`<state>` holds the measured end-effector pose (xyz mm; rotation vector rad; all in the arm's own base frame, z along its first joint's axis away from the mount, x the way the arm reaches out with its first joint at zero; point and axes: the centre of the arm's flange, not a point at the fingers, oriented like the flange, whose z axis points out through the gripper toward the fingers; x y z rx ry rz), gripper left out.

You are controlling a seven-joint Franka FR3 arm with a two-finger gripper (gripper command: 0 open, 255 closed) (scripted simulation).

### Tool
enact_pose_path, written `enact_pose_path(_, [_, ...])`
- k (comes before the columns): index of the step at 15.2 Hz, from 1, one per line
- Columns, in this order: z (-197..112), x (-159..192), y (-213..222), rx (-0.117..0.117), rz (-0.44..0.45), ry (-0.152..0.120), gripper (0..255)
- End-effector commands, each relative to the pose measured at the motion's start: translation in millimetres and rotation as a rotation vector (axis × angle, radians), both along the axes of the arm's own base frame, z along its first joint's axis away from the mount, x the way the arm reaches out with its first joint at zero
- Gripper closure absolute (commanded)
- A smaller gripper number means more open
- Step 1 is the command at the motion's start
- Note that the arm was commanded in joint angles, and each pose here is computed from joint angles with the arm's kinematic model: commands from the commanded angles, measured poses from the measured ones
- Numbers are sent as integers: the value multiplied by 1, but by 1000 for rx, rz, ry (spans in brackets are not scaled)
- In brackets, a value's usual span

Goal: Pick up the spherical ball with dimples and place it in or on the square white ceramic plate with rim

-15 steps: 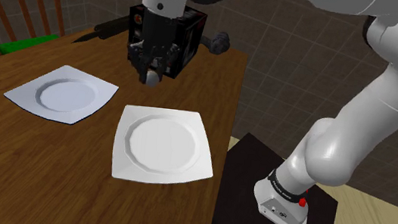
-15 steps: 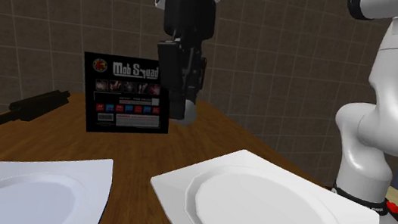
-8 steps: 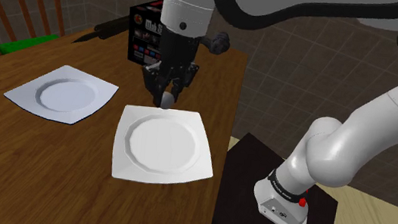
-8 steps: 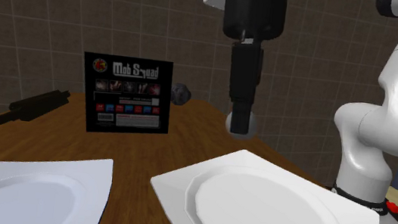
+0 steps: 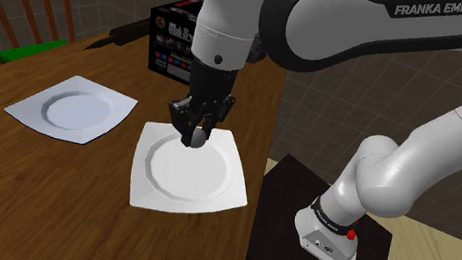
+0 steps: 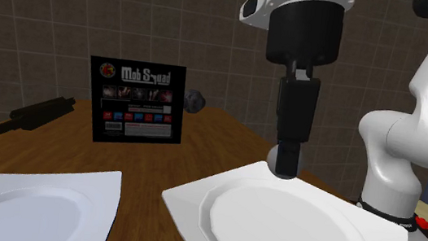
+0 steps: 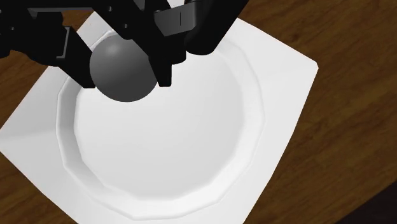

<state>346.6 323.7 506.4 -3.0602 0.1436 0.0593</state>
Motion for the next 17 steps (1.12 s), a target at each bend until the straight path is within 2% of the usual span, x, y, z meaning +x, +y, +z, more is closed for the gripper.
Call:
enact_pose_path(1, [-11,0,0,0,0,0,255])
enact_pose_path(8, [-49,0,0,0,0,0,255])
enact_pose_path(15, [-49,0,0,0,0,0,255])
enact_pose_path(16, [-49,0,0,0,0,0,0])
enact_pose_path(17, [-49,0,0,0,0,0,0])
